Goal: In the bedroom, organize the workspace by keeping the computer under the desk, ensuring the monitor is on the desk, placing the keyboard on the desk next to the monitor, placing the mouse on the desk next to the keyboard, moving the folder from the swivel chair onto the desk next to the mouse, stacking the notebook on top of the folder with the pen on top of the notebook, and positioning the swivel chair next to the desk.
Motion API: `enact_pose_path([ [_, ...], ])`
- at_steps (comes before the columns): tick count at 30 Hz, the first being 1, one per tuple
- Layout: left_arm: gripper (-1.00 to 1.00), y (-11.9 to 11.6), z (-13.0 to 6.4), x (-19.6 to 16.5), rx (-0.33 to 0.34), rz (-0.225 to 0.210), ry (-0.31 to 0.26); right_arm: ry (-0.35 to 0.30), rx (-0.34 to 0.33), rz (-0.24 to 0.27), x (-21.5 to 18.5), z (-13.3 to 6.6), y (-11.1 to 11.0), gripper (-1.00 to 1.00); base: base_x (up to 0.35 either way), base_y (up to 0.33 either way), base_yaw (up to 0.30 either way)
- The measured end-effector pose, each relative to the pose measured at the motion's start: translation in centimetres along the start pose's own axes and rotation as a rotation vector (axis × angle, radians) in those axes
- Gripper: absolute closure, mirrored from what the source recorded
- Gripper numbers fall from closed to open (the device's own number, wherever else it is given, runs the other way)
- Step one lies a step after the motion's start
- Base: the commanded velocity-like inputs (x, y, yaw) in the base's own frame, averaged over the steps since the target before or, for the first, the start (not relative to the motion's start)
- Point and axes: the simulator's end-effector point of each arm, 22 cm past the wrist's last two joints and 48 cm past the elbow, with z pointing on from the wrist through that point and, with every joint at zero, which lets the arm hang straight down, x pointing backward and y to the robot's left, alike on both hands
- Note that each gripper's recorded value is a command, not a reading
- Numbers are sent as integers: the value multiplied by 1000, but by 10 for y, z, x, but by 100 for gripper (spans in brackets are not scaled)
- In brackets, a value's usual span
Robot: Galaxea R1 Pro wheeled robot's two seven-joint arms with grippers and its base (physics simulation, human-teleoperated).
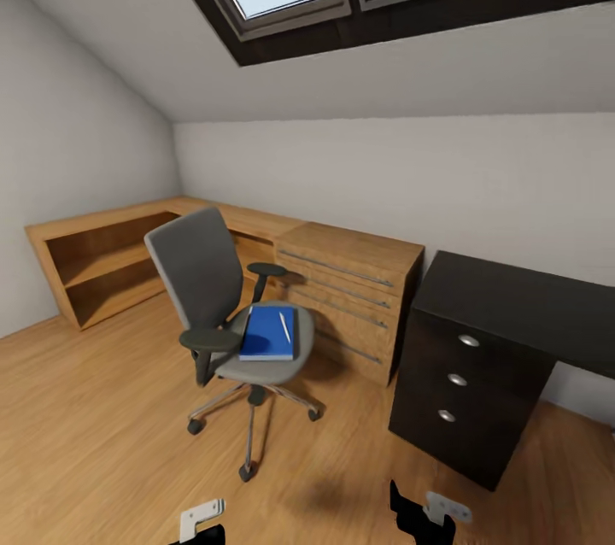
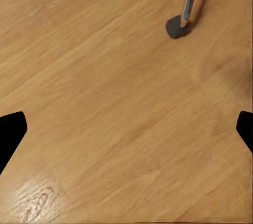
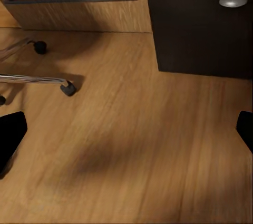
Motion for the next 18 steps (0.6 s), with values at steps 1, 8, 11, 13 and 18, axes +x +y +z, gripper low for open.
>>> enact_pose_path([
  [1,-100,-1,-2,0,2,1,2,0,0,0,-2,-1,0,-100,0,0,-289],
  [8,-100,-5,-11,-7,22,3,11,1,0,-1,-13,-6,4,-100,0,0,-286],
  [11,-100,-5,-16,-8,26,7,23,2,0,-1,-18,-8,5,-100,0,0,-277],
  [13,-100,-5,-18,-7,27,13,41,3,0,-1,-21,-10,7,-100,0,0,-273],
  [18,-100,-6,-26,-9,29,19,61,5,-1,-1,-29,-14,10,-100,0,0,-271],
])
